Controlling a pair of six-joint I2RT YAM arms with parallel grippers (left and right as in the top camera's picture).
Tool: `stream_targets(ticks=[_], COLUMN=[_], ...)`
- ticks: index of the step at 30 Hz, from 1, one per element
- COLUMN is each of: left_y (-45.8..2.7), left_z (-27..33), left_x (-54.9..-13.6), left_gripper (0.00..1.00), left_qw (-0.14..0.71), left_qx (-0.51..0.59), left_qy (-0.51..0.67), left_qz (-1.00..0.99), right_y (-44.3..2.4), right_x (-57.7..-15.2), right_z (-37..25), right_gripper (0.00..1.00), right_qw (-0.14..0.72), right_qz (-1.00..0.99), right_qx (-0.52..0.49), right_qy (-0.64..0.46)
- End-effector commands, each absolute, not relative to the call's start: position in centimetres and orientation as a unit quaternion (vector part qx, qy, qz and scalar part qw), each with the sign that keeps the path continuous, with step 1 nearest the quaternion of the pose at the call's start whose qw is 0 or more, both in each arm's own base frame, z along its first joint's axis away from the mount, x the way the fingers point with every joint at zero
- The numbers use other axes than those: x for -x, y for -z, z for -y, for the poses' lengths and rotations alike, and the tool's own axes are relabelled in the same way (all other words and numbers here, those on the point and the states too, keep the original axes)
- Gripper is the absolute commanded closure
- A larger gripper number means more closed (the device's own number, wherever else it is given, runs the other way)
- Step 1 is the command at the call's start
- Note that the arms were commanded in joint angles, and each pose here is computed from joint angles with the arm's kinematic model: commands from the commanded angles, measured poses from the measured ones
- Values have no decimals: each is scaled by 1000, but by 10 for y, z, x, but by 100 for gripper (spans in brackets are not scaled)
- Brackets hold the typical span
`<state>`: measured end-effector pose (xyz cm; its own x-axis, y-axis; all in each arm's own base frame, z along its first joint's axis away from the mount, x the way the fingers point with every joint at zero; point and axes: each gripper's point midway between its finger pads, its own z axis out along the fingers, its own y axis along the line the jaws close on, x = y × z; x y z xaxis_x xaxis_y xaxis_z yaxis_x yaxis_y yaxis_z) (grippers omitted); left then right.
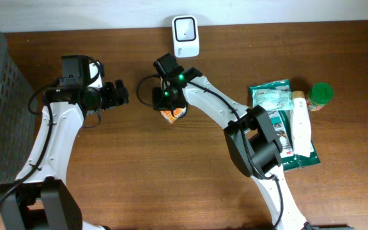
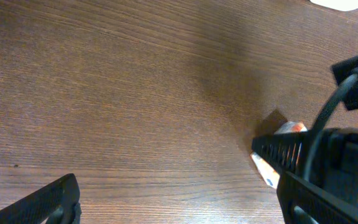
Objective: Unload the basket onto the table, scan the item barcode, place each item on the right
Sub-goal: 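Grasp the orange tissue pack with the right gripper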
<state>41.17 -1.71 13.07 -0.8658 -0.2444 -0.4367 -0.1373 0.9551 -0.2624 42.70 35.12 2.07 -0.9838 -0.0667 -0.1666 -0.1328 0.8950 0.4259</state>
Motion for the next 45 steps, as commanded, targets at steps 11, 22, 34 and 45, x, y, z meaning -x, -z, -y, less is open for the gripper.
stream_targets(ticks=[11,22,34,45], left_y=[-134,-134,-134,-134], left_z=[16,16,16,16], left_x=[-413,-413,-413,-413], left_gripper=[1,1,1,1], left_qw=[245,245,245,245], left_qx=[94,94,94,94], left_qy=[110,110,110,110], left_qz=[-959,-959,-959,-959], right_y=[-2,-29,-44,-16], right_x=[-390,-445,-413,-437], right_z=[-205,-276,-202,-264], right_gripper=[95,78,73,74], right_qw=[-54,33,-29,68], right_qz=[-996,-955,-987,-968], right_qx=[73,106,34,88], right_qy=[-12,-276,-157,-223])
